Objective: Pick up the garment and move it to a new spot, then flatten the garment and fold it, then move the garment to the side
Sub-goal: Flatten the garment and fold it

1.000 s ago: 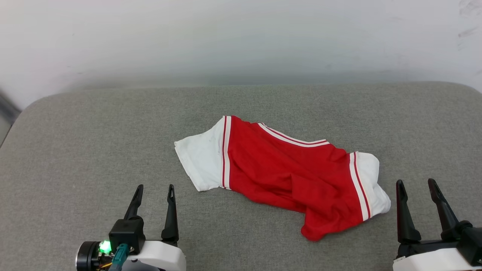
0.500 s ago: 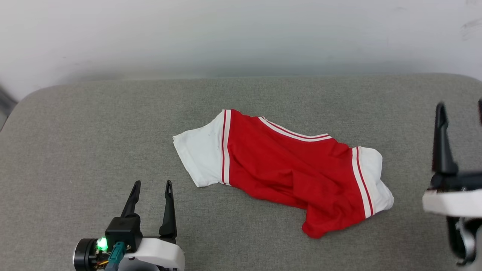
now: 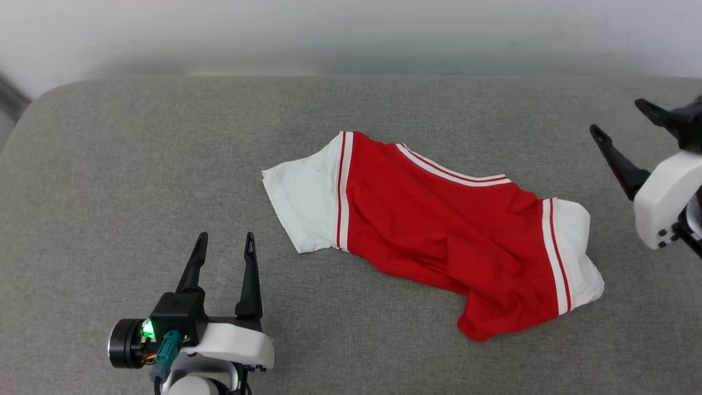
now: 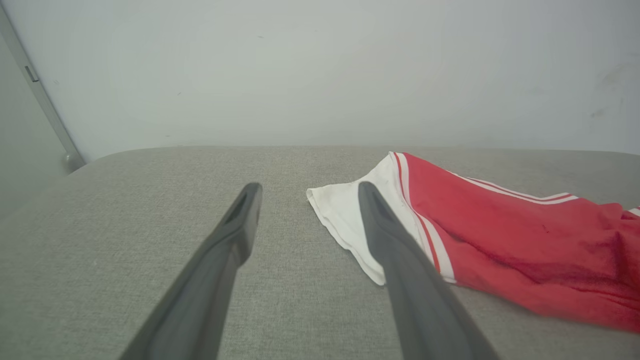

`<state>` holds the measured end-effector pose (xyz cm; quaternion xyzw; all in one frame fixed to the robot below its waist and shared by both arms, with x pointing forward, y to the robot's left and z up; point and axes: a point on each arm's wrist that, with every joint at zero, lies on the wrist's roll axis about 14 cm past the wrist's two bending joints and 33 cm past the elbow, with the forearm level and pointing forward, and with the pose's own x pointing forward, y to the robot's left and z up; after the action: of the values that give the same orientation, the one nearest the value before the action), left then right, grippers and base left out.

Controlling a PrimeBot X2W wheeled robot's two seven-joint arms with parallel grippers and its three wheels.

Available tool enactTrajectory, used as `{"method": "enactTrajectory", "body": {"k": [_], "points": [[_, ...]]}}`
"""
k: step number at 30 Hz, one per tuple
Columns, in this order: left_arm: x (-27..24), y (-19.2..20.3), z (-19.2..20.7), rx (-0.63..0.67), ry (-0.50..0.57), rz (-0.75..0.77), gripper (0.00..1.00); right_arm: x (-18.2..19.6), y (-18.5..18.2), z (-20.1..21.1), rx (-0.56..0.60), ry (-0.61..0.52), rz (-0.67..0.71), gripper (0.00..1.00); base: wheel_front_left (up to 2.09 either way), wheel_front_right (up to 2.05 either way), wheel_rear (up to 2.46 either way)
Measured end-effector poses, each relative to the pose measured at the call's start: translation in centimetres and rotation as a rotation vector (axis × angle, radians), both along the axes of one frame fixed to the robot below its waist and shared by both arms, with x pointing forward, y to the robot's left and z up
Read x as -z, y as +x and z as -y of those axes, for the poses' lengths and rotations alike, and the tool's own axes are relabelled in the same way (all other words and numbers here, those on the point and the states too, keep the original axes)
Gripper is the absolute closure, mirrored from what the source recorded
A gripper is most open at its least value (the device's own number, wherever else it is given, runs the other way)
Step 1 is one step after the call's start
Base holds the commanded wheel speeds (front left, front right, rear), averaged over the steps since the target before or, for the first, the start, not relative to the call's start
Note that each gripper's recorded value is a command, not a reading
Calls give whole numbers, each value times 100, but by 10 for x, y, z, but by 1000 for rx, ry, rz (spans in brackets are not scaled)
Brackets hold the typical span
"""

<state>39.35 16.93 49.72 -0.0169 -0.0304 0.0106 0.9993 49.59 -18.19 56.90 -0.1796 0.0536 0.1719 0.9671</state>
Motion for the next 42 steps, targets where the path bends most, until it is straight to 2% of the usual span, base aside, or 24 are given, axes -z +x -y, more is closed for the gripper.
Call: {"method": "enactTrajectory", "body": {"k": [6,12,16,20,25,26,27,28,32,35,42], "points": [[5,13,-3,-9,0,-6,0,68,-5,13,-5,-146,-486,0,0,0,0],[14,27,0,-10,-23,-25,0,116,-8,18,-10,-216,-773,0,0,0,0],[19,35,-1,-16,-27,-33,0,150,-7,18,-14,-263,-888,0,0,0,0],[26,41,-5,-30,-26,-49,0,193,-23,3,-69,-289,-1012,0,0,0,0],[32,41,-10,-50,-24,-65,0,208,-25,3,-83,-279,-1033,0,0,0,0],[32,42,-11,-50,-24,-63,0,207,-24,3,-83,-266,-1021,37,0,0,0],[31,42,-11,-50,-24,-61,0,205,-22,2,-86,-258,-1001,80,0,0,0],[30,42,-11,-51,-24,-58,0,203,-21,1,-90,-251,-979,100,0,0,0],[24,43,-6,-36,-26,-41,0,182,-6,-3,-98,-177,-858,100,0,0,0],[20,44,-1,-23,-32,-28,0,150,16,9,-65,-140,-736,100,0,0,0],[18,44,0,-19,-36,-23,0,98,57,40,11,-140,-560,100,0,0,0]]}}
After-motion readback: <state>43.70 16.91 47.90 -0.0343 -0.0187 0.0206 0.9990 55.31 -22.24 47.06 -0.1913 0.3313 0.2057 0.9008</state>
